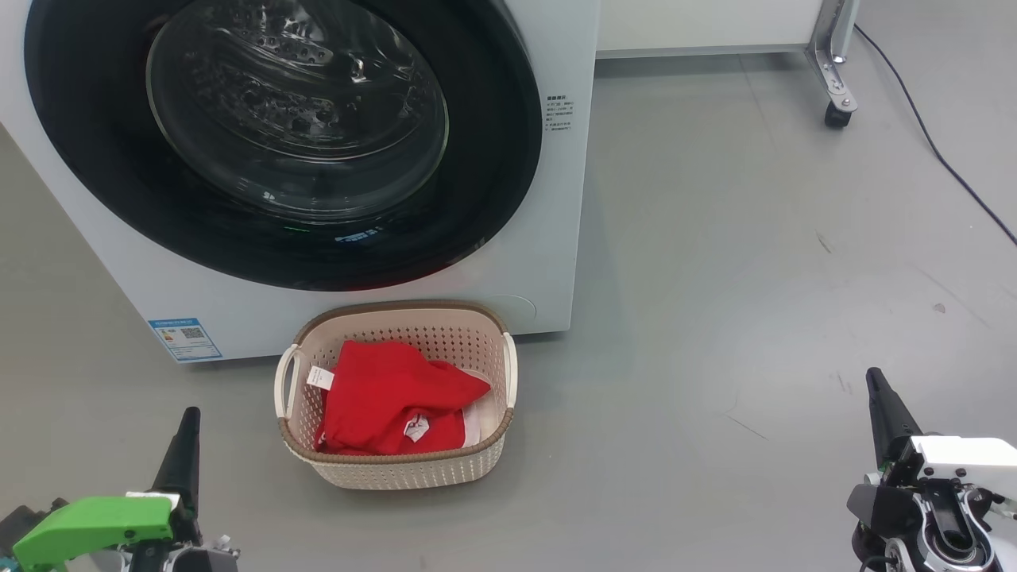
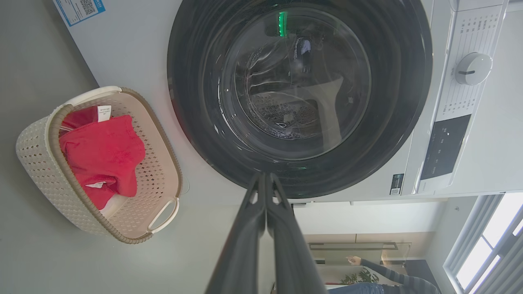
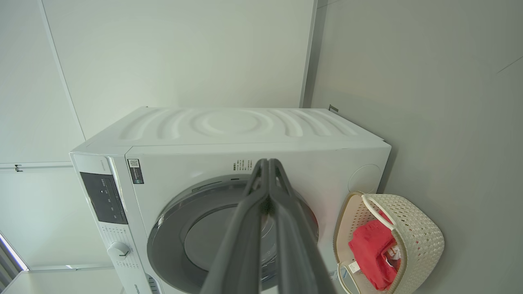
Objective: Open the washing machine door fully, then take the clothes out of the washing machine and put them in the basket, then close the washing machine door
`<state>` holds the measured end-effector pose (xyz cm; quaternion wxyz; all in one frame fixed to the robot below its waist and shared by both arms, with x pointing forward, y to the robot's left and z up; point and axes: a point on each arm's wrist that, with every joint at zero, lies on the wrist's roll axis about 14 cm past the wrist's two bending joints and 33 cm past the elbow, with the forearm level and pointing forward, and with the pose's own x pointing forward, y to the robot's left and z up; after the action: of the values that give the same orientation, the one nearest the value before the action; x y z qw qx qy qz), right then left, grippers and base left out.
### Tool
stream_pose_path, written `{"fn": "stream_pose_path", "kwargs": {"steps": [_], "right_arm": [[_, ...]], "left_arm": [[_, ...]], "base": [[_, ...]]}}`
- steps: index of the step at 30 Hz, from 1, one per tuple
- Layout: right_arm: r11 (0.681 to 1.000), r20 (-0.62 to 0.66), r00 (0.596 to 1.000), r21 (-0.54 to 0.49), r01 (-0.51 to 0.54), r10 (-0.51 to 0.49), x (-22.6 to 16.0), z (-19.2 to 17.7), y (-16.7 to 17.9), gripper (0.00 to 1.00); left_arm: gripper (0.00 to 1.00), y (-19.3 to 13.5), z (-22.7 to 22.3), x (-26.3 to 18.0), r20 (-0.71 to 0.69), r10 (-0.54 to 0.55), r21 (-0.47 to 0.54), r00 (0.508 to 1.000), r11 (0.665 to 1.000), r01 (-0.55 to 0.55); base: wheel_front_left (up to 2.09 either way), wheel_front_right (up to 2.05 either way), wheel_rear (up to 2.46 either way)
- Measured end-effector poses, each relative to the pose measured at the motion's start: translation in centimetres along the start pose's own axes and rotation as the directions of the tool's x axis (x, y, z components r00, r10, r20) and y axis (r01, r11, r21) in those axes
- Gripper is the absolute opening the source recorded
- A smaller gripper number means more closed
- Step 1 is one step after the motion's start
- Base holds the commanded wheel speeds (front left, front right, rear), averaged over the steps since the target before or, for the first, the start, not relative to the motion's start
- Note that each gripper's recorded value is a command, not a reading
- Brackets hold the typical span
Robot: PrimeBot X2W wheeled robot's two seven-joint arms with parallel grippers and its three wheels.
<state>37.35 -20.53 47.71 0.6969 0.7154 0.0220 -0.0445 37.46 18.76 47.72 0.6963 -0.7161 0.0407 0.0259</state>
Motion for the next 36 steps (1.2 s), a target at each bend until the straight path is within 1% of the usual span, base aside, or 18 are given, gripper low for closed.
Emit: {"fn": "stream_pose_path", "kwargs": {"steps": [36], "right_arm": [[1.0, 0.001, 1.0, 0.002, 0.0, 0.0, 0.0, 0.03, 0.0, 0.0]], "left_arm": [[0.0, 0.0, 0.0, 0.0, 0.0, 0.0, -0.001, 1.0, 1.0, 0.0]], "base": [[0.0, 0.0, 0.0]]}}
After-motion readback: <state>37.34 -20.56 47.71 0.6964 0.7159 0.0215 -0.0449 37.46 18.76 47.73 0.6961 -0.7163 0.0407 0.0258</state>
